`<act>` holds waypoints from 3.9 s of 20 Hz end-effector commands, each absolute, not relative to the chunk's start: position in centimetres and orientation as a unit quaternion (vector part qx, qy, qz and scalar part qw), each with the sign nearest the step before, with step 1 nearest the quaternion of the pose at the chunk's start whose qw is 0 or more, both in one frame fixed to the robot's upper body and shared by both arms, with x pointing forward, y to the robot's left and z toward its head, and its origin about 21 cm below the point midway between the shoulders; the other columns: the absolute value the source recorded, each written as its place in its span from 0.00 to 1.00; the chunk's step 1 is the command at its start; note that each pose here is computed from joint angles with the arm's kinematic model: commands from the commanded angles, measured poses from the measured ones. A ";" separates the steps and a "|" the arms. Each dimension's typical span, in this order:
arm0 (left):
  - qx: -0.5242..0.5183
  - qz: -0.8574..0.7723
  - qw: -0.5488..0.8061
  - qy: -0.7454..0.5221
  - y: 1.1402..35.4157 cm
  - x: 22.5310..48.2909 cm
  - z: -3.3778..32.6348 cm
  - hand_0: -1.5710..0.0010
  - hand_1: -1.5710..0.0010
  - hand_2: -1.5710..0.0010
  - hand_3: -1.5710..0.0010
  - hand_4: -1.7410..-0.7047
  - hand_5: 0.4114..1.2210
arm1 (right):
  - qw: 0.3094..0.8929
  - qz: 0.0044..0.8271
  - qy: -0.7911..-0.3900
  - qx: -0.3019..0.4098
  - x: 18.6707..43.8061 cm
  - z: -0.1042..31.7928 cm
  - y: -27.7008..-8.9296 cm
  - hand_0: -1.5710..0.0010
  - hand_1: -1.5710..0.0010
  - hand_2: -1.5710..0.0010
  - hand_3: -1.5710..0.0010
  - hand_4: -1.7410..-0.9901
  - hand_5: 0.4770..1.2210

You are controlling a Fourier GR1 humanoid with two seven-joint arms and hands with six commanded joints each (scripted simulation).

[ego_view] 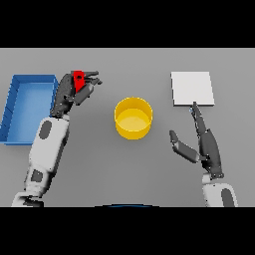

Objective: Pick up the red beaker and tilt it to pour out 1 green nut into yellow bowl. Pick up the yellow bowl and place it on the metallic measuring scale.

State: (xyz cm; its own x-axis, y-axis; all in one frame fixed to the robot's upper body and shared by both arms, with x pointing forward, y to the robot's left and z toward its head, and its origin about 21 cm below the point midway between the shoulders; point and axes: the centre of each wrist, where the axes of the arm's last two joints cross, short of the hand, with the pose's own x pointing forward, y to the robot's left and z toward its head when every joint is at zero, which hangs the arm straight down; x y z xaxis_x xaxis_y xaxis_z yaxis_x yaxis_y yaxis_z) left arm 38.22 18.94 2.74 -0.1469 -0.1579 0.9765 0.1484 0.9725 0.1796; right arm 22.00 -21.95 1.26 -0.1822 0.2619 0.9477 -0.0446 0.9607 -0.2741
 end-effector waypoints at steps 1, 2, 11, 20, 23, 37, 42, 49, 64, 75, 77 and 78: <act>0.008 -0.127 0.653 -0.747 19.1 38.1 2.9 0.01 0.01 0.01 0.01 0.02 0.89 | 0.629 0.121 -0.764 -0.074 22.0 1.4 -21.9 1.00 1.00 1.00 1.00 0.69 0.24; 0.012 -0.136 0.652 -0.746 19.2 38.1 3.0 0.01 0.01 0.01 0.01 0.02 0.89 | 0.629 0.124 -0.764 -0.078 22.0 1.5 -21.9 1.00 1.00 1.00 1.00 0.69 0.25; 0.123 -0.347 0.598 -0.712 18.6 38.2 6.7 0.00 0.00 0.00 0.00 0.00 0.88 | 0.639 0.132 -0.754 -0.077 21.8 1.4 -22.0 1.00 1.00 1.00 1.00 0.74 0.25; 0.263 -0.591 0.464 -0.605 13.4 39.3 9.7 0.00 0.00 0.00 0.00 0.00 0.96 | 0.645 0.122 -0.752 -0.066 21.5 1.8 -21.4 1.00 1.00 1.00 1.00 0.74 0.27; 0.297 -0.658 0.419 -0.551 12.4 39.7 10.1 0.00 0.00 0.00 0.05 0.04 0.98 | 0.647 0.118 -0.751 -0.062 21.7 1.9 -21.4 1.00 1.00 1.00 1.00 0.73 0.27; 0.356 -0.832 0.155 -0.396 6.9 40.5 11.8 0.00 0.00 0.00 0.03 0.01 1.00 | 0.647 0.095 -0.753 -0.065 21.4 1.3 -20.9 1.00 1.00 1.00 1.00 0.73 0.14; 0.381 -0.857 0.065 -0.342 6.0 40.1 12.5 0.00 0.00 0.00 0.01 0.00 1.00 | 0.647 0.095 -0.754 -0.067 21.9 1.3 -21.0 1.00 1.00 1.00 1.00 0.79 0.12; 0.407 -0.866 -0.034 -0.289 4.9 40.3 12.2 0.00 0.00 0.00 0.00 0.01 1.00 | 0.642 0.099 -0.757 -0.071 21.5 1.0 -21.4 1.00 1.00 1.00 1.00 0.81 0.14; 0.573 -0.755 0.022 -0.319 6.5 44.9 31.4 0.00 0.00 0.00 0.00 0.02 1.00 | 0.639 0.096 -0.762 -0.051 22.1 1.4 -20.8 1.00 1.00 1.00 1.00 0.85 0.11; 0.424 -0.416 0.582 -0.555 29.3 47.7 30.5 0.00 0.00 0.00 0.01 0.00 1.00 | 0.632 0.130 -0.762 -0.055 22.5 1.1 -20.7 1.00 1.00 1.00 1.00 0.81 0.18; 0.438 -0.361 0.626 -0.535 31.4 47.4 27.0 0.00 0.00 0.00 0.01 0.00 1.00 | 0.631 0.135 -0.762 -0.054 22.6 1.0 -20.6 1.00 1.00 1.00 1.00 0.80 0.20; 0.425 -0.330 0.642 -0.546 32.0 47.2 25.5 0.00 0.00 0.00 0.01 0.00 1.00 | 0.630 0.133 -0.763 -0.055 22.6 1.1 -20.9 1.00 1.00 1.00 1.00 0.80 0.20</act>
